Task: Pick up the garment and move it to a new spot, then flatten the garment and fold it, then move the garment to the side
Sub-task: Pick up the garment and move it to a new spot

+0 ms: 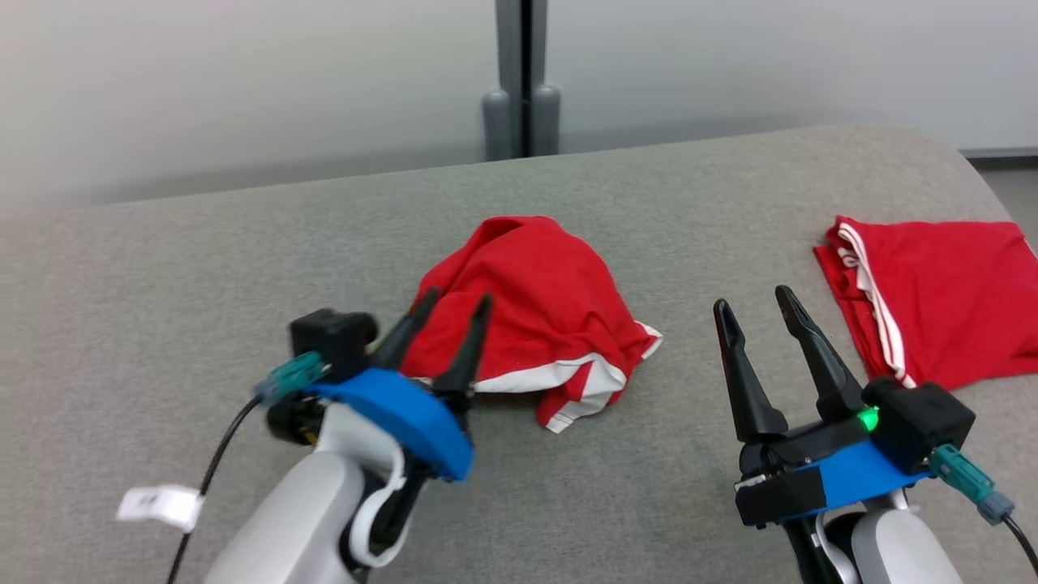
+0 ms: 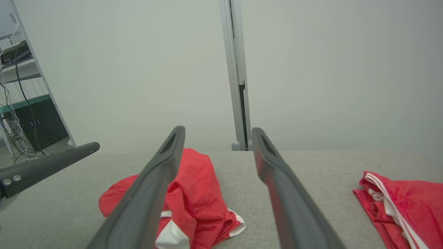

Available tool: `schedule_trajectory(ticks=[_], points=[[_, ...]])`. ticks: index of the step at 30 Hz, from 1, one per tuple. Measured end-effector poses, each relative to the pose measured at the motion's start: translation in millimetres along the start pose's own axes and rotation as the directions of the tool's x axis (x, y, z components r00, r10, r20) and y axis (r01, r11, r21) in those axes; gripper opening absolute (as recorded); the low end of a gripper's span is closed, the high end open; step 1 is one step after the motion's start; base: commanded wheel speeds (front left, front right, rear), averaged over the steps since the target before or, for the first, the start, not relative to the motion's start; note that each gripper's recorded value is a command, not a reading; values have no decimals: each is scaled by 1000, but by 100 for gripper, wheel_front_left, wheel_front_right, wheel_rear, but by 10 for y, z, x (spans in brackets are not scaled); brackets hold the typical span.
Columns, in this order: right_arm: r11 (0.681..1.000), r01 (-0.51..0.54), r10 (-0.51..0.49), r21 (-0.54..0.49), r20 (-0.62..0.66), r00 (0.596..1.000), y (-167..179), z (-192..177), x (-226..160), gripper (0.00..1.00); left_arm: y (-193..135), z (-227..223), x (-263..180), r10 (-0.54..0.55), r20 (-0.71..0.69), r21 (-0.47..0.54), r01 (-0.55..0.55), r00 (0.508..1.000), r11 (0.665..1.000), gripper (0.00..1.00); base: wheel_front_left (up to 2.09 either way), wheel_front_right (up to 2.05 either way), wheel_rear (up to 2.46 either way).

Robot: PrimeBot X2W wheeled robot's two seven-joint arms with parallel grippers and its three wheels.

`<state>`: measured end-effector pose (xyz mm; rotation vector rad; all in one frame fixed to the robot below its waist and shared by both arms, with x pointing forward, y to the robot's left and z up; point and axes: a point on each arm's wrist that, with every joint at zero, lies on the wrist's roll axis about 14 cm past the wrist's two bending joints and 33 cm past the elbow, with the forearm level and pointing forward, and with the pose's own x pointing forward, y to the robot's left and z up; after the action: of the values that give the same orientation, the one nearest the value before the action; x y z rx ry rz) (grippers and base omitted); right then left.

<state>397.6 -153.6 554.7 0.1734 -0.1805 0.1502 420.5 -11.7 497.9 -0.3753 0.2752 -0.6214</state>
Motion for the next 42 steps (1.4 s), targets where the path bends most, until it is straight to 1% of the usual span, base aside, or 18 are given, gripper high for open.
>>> schedule_trajectory(ticks=[3, 7, 12, 17, 19, 25, 35, 42], points=[[1000, -19, 19, 8, -15, 1000, 71, -41, 1, 100, 278, 147, -234, 76, 106, 37, -80, 991, 996, 100, 0, 0, 0], [999, -26, 26, 20, -34, 999, 109, -92, -22, 100, 624, 270, -563, 186, 219, 59, -203, 958, 977, 100, 0, 0, 0], [1000, -15, 17, 26, -64, 998, 90, -169, -86, 100, 999, 322, -939, 324, 277, 78, -357, 905, 931, 100, 0, 0, 0], [1000, 27, -25, 15, -118, 993, -37, -315, -210, 100, 1187, 340, -1246, 428, 313, 59, -467, 848, 882, 100, 0, 0, 0], [999, 45, -43, 9, -141, 989, -91, -381, -267, 100, 1208, 324, -1337, 447, 318, 63, -489, 836, 870, 100, 0, 0, 0], [997, 73, -72, -6, -182, 981, -176, -508, -391, 100, 1213, 205, -1509, 482, 305, 67, -524, 821, 849, 100, 0, 0, 0], [996, 85, -87, -18, -205, 975, -222, -585, -451, 100, 1196, 233, -1550, 483, 312, 79, -529, 818, 845, 100, 0, 0, 0], [996, 90, -90, -9, -206, 974, -226, -594, -462, 100, 1174, 230, -1499, 471, 303, 82, -515, 828, 853, 100, 0, 0, 0]])
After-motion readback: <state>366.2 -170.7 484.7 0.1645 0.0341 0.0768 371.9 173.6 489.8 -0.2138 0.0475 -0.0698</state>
